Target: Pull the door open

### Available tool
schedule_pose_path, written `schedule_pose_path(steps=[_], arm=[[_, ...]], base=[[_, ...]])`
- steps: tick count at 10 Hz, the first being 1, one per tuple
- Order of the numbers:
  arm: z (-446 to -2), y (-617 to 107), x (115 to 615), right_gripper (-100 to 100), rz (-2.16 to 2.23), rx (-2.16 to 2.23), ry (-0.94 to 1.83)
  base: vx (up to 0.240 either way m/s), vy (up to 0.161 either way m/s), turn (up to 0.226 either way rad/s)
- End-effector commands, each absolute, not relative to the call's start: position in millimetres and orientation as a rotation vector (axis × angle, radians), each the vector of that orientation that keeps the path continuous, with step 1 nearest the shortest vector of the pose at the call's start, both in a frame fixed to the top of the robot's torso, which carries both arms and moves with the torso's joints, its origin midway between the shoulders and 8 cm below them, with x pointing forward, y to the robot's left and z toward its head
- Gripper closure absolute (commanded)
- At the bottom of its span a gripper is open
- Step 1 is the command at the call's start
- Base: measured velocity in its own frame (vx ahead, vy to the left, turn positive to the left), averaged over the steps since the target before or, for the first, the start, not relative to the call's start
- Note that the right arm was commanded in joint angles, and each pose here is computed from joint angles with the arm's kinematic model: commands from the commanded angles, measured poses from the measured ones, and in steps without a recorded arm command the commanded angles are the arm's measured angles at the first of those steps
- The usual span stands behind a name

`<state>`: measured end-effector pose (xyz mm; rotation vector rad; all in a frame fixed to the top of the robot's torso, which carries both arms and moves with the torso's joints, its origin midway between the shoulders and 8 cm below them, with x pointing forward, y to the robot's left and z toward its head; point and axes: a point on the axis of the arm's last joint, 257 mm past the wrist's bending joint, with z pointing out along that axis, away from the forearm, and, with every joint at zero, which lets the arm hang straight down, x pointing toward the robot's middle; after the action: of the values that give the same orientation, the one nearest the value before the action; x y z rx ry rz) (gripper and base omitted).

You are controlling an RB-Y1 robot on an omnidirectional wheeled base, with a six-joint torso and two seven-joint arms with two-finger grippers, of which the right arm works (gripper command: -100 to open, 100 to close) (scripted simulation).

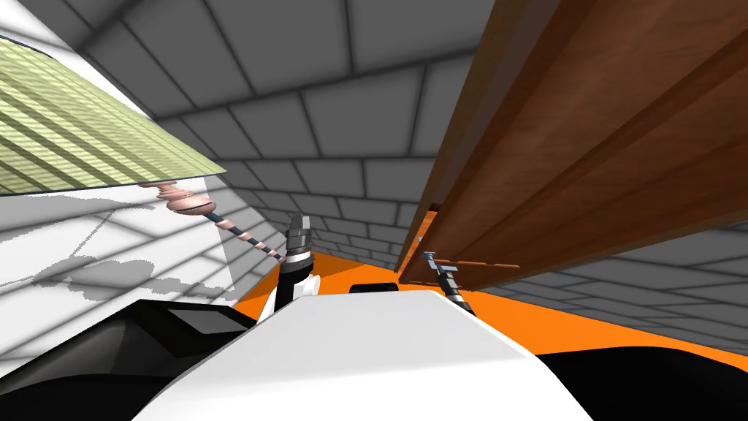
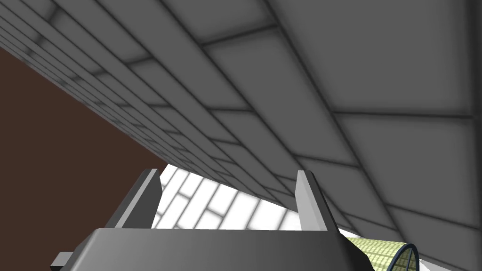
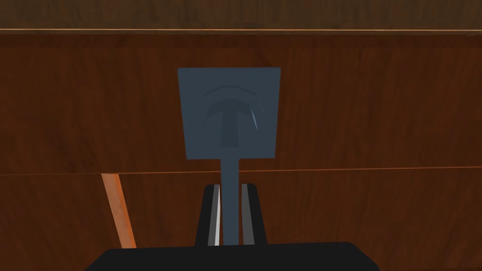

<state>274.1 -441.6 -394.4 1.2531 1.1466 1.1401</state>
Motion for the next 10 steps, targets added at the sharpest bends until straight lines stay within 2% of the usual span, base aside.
schedule_pose_path(steps=[1, 4, 5, 10], arm=[[-393, -443, 270, 100, 1.152, 1.243, 1.152], [-392, -442, 263, 100, 1.168, 1.235, 1.168], [-393, -443, 264, 100, 1.161, 1.239, 1.167], [-395, -446, 291, 100, 1.127, 1.248, 1.138]], base=[[-0.223, -0.035, 0.153], [-0.206, -0.043, 0.15], [-0.087, -0.025, 0.026], [-0.205, -0.046, 0.166]])
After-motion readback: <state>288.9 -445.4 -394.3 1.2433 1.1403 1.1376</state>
